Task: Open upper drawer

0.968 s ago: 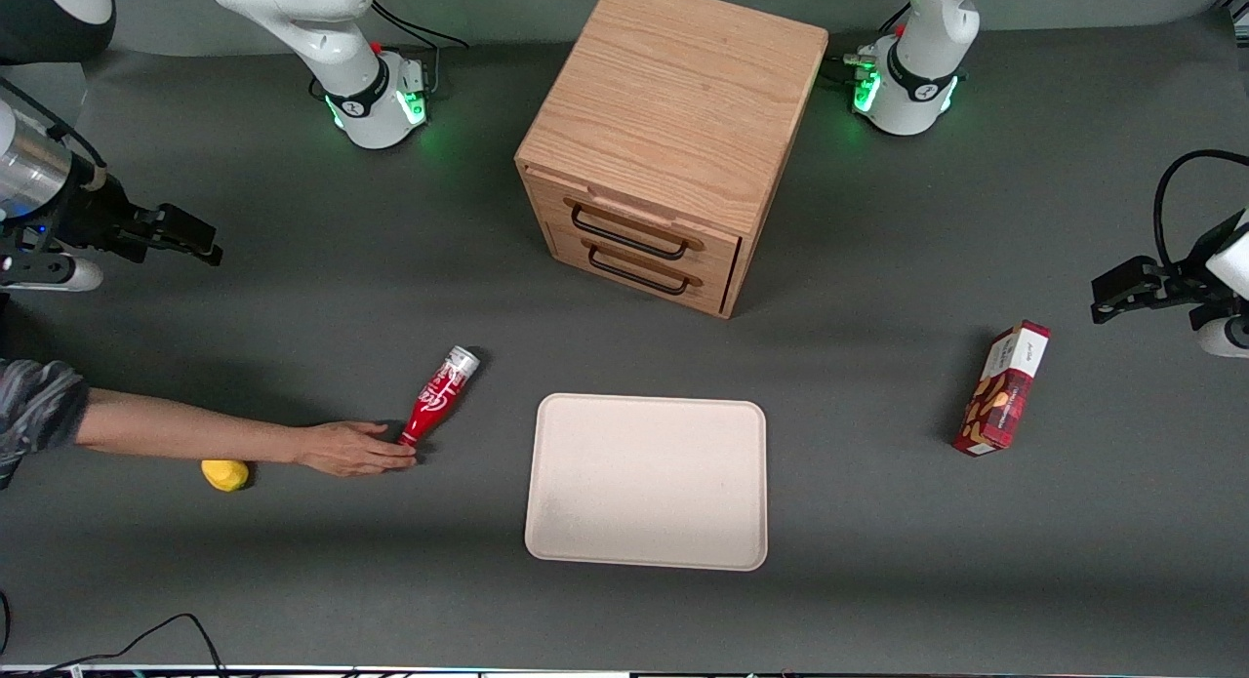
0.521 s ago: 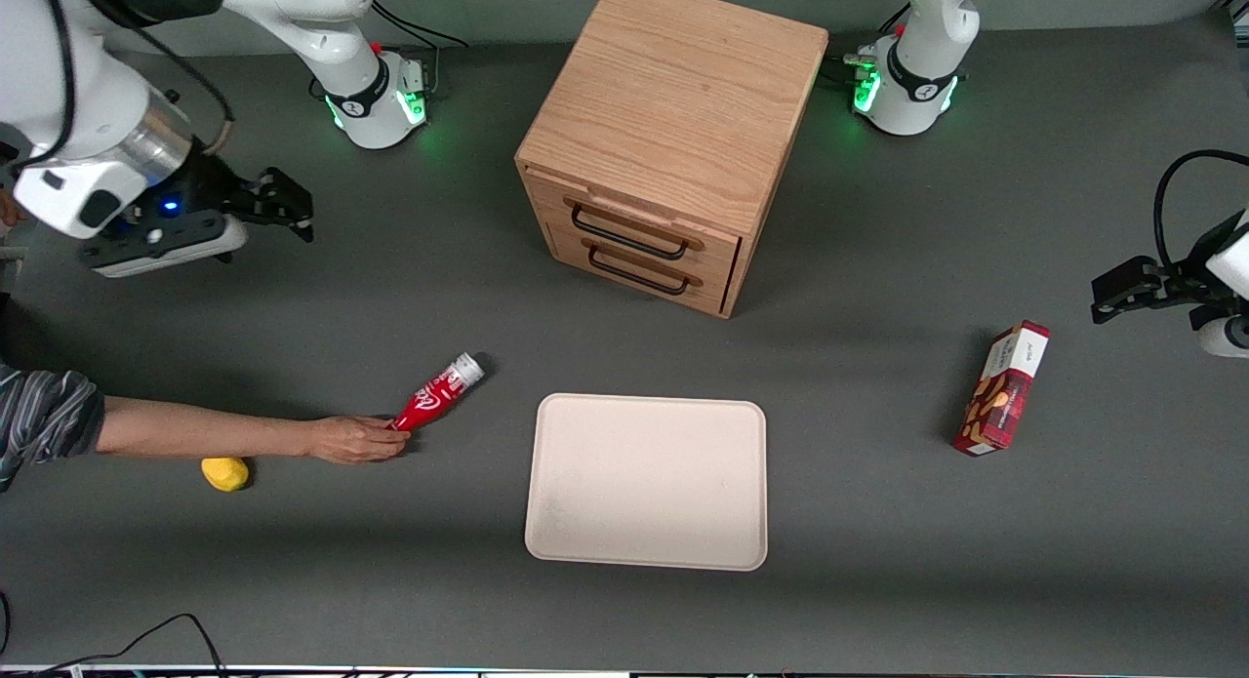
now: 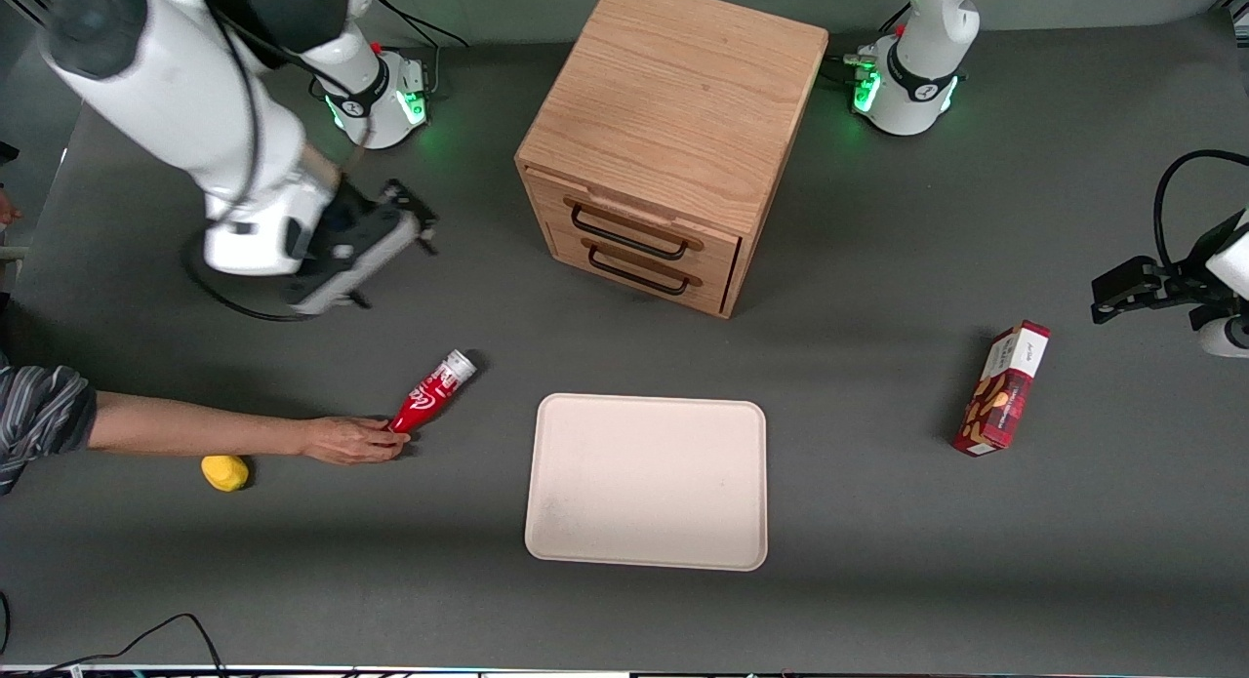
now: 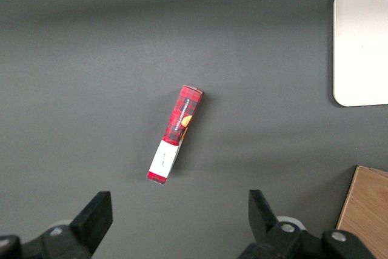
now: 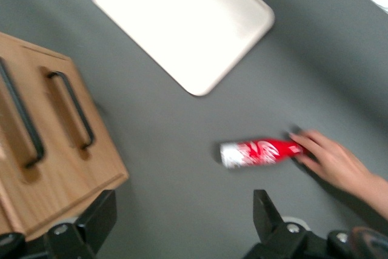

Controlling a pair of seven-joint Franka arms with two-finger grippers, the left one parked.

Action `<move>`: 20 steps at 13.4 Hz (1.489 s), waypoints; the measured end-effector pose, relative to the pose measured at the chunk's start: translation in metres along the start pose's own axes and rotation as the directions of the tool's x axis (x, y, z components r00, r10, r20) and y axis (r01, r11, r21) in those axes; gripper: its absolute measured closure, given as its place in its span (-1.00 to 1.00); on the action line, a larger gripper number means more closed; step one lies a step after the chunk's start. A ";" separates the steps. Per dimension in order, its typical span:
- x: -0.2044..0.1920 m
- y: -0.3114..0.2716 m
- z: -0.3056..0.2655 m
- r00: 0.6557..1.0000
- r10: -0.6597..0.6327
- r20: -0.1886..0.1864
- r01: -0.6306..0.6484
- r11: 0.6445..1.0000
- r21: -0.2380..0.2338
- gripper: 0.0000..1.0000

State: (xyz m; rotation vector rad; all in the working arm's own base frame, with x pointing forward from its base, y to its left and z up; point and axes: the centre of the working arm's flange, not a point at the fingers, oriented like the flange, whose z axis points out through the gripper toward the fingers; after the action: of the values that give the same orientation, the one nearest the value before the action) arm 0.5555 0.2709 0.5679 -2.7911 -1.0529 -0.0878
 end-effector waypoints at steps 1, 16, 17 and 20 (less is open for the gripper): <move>0.012 -0.004 0.012 0.999 -0.037 0.002 0.037 0.999 0.039 -1.00; 0.082 -0.128 0.165 0.928 -0.372 0.001 0.362 0.905 0.225 -1.00; 0.081 -0.134 0.171 0.927 -0.376 0.010 0.364 0.905 0.221 -1.00; 0.078 -0.150 0.184 0.921 -0.389 0.022 0.376 0.903 0.209 -1.00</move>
State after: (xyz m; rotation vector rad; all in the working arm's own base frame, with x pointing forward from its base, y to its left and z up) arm 0.5152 0.4632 0.4139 -2.3875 -1.5231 0.0602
